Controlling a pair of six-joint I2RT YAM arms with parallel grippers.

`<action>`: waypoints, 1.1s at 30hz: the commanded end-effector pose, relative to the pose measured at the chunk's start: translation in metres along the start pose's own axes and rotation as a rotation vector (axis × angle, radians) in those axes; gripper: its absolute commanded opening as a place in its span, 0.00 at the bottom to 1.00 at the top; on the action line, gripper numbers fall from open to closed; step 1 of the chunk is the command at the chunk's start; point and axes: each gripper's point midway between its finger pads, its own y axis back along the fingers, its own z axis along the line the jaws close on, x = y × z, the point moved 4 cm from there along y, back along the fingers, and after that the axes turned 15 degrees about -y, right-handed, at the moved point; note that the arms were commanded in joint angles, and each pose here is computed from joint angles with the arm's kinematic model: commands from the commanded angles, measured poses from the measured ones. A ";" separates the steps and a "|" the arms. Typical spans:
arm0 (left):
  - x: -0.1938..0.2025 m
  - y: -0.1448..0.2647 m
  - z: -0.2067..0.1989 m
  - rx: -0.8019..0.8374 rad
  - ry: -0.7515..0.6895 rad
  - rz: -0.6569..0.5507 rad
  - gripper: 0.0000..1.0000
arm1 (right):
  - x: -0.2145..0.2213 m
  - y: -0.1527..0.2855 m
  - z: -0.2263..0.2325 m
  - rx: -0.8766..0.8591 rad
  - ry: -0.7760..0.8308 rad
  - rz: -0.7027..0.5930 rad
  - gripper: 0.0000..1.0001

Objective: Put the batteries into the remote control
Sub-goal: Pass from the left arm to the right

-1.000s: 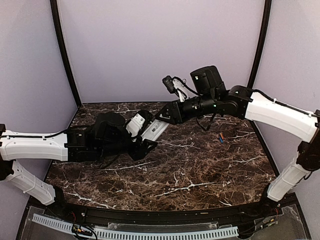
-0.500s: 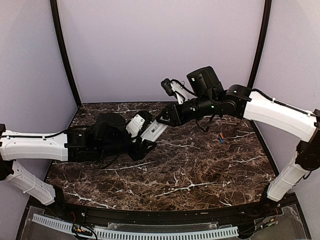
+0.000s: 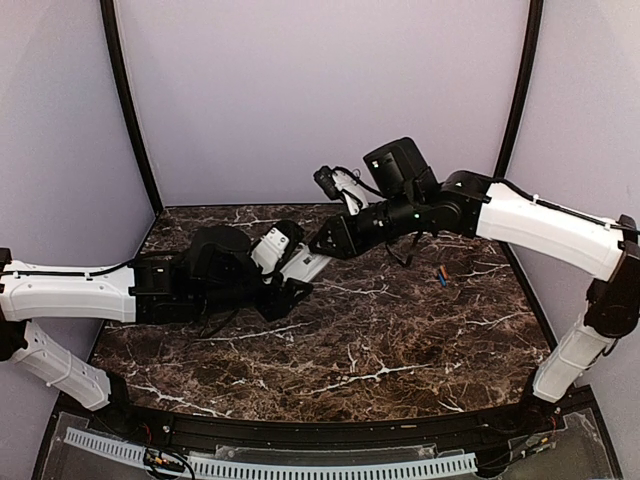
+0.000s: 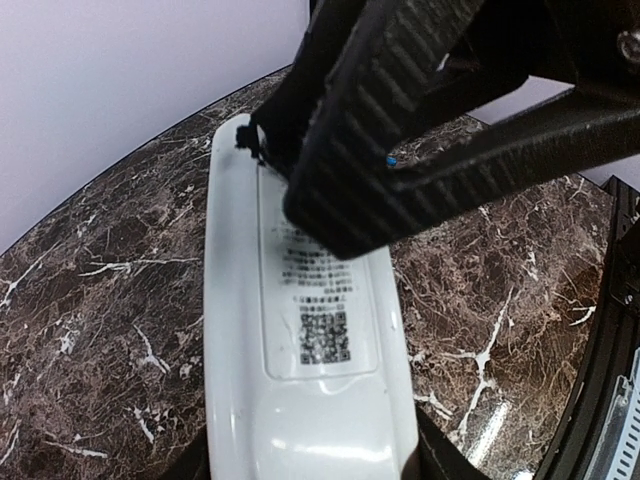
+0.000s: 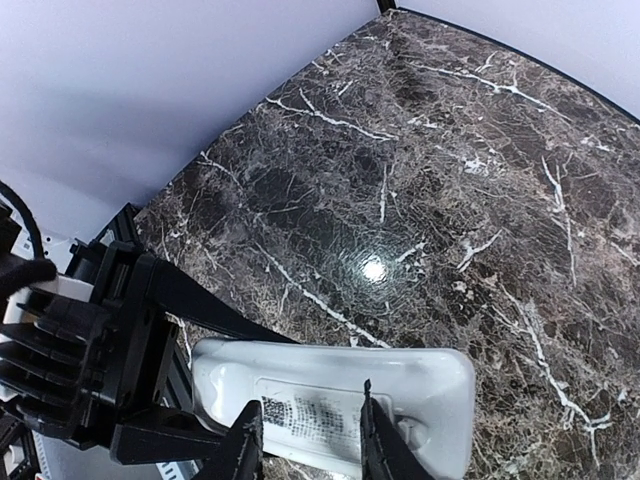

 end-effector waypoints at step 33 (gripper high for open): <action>-0.034 0.041 0.013 -0.060 -0.169 -0.233 0.00 | -0.020 0.040 0.021 -0.395 -0.032 0.068 0.80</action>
